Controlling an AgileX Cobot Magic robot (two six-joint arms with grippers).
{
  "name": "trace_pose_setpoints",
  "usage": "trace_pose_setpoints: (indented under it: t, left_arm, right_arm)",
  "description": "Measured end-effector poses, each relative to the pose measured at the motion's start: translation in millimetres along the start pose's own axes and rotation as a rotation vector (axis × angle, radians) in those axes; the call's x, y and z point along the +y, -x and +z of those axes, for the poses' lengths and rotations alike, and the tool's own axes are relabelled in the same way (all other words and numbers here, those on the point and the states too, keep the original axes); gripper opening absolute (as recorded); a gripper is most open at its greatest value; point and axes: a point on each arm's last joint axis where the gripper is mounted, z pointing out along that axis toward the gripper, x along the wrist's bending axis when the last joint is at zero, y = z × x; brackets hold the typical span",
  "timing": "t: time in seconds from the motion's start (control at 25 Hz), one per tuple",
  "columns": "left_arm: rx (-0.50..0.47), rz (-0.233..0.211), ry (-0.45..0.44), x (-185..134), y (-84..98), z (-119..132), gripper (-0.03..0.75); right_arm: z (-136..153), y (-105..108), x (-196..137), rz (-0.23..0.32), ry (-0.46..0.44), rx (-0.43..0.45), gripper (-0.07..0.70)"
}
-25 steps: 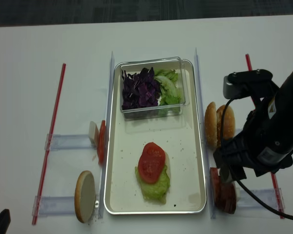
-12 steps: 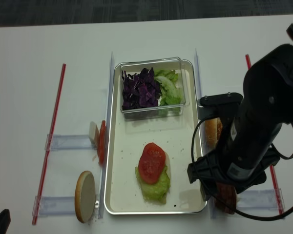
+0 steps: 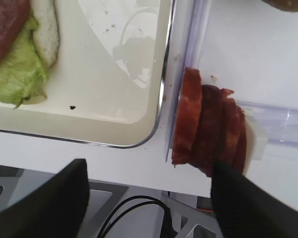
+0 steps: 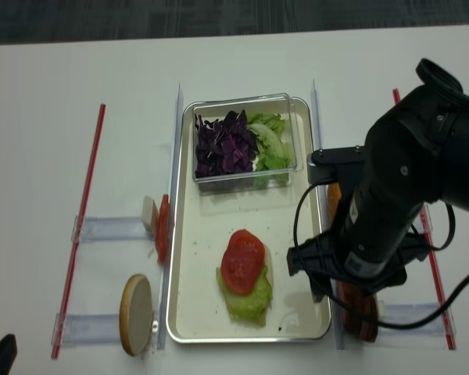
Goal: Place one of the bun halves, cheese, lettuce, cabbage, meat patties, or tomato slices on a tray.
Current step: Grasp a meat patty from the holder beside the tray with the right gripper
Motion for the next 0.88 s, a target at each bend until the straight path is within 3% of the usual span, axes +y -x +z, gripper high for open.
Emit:
trace_pose_setpoints:
  t: [0.24,0.88]
  left_arm:
    - [0.0,0.0,0.0,0.0,0.0,0.0,0.293]
    - [0.0,0.0,0.0,0.0,0.0,0.0,0.293]
  right_arm:
    - [12.1,-2.7,7.2,0.015,-0.01,-0.001,0.53]
    - [12.4,-3.3,10.3,0.019,0.019,0.003,0.53]
